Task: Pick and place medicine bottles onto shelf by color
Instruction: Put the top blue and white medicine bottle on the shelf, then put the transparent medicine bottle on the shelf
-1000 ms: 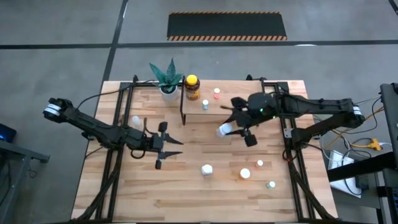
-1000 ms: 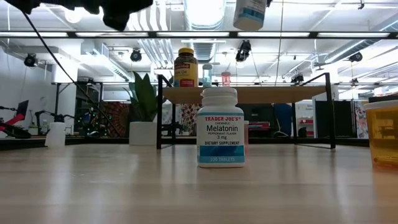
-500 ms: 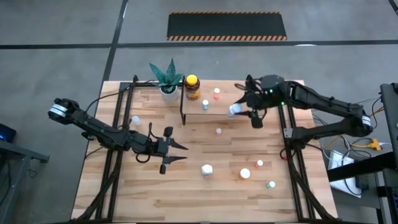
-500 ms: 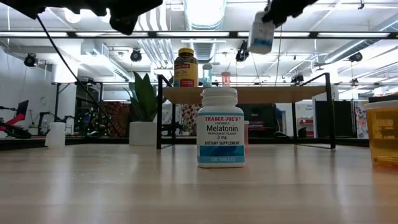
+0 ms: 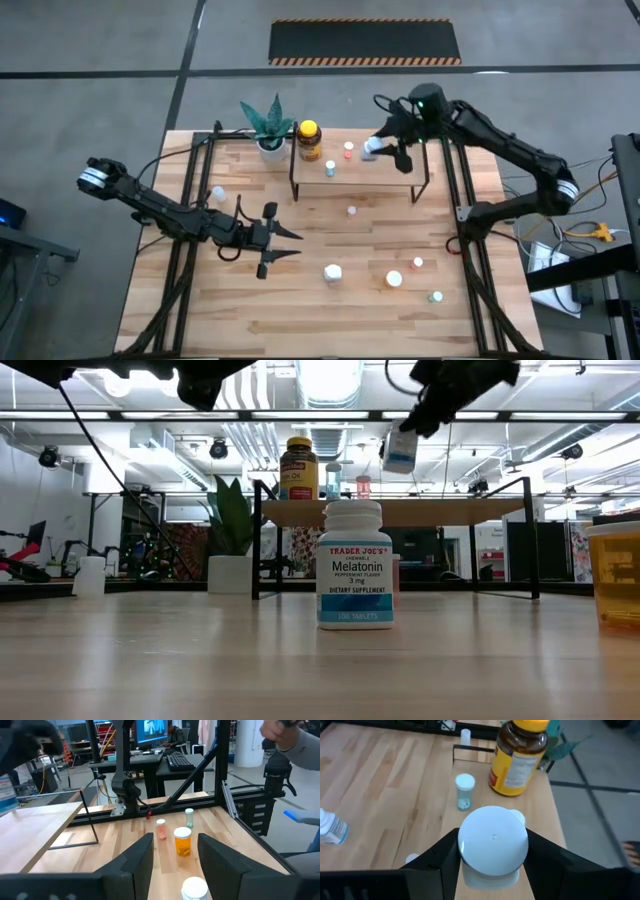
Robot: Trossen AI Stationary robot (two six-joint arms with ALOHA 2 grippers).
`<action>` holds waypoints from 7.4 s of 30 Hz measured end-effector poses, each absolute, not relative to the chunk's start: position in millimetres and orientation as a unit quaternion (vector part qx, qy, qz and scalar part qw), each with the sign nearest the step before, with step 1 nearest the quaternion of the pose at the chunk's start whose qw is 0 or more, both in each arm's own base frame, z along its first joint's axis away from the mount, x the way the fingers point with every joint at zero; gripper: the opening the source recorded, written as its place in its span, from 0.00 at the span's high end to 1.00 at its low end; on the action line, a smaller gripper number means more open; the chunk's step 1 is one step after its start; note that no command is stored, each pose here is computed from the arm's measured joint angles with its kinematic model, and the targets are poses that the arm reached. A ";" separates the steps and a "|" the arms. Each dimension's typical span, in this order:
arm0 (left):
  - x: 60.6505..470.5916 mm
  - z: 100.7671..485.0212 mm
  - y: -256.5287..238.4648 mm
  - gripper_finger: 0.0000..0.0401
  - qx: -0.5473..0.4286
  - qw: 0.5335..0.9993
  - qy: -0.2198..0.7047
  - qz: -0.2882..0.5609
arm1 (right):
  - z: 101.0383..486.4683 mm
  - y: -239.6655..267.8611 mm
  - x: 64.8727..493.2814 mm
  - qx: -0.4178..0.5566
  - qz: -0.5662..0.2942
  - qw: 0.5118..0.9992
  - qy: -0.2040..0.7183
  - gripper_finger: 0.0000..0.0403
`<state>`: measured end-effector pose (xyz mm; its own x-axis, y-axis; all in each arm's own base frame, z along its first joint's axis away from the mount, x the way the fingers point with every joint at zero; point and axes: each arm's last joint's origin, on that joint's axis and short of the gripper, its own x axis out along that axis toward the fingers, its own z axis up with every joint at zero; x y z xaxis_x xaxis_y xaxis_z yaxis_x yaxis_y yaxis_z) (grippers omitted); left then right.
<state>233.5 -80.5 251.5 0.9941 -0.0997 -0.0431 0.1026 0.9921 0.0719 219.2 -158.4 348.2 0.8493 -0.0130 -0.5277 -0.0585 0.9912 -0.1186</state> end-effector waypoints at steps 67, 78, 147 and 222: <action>233.5 252.0 -80.3 0.66 0.030 0.998 0.017 -0.048 | 327.5 -267.3 235.6 0.029 -0.027 0.937 0.347 0.46; 233.7 252.3 -76.7 0.66 -0.061 0.998 0.018 0.019 | 375.6 -215.5 226.4 0.074 0.005 0.958 0.277 0.46; 141.3 288.7 68.0 0.66 -0.253 0.565 0.510 0.597 | 342.1 -7.9 222.0 0.006 0.215 0.934 0.286 0.69; 143.9 162.7 69.5 0.70 -0.296 0.536 0.449 0.650 | 338.2 -7.9 222.0 0.005 0.216 0.932 0.291 0.66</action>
<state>143.9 69.5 162.7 -0.2496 0.4313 -0.8670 -0.9635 -0.0211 0.2668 222.0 -7.9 338.2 0.7365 0.4063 -0.5409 -0.4004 0.9063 0.1356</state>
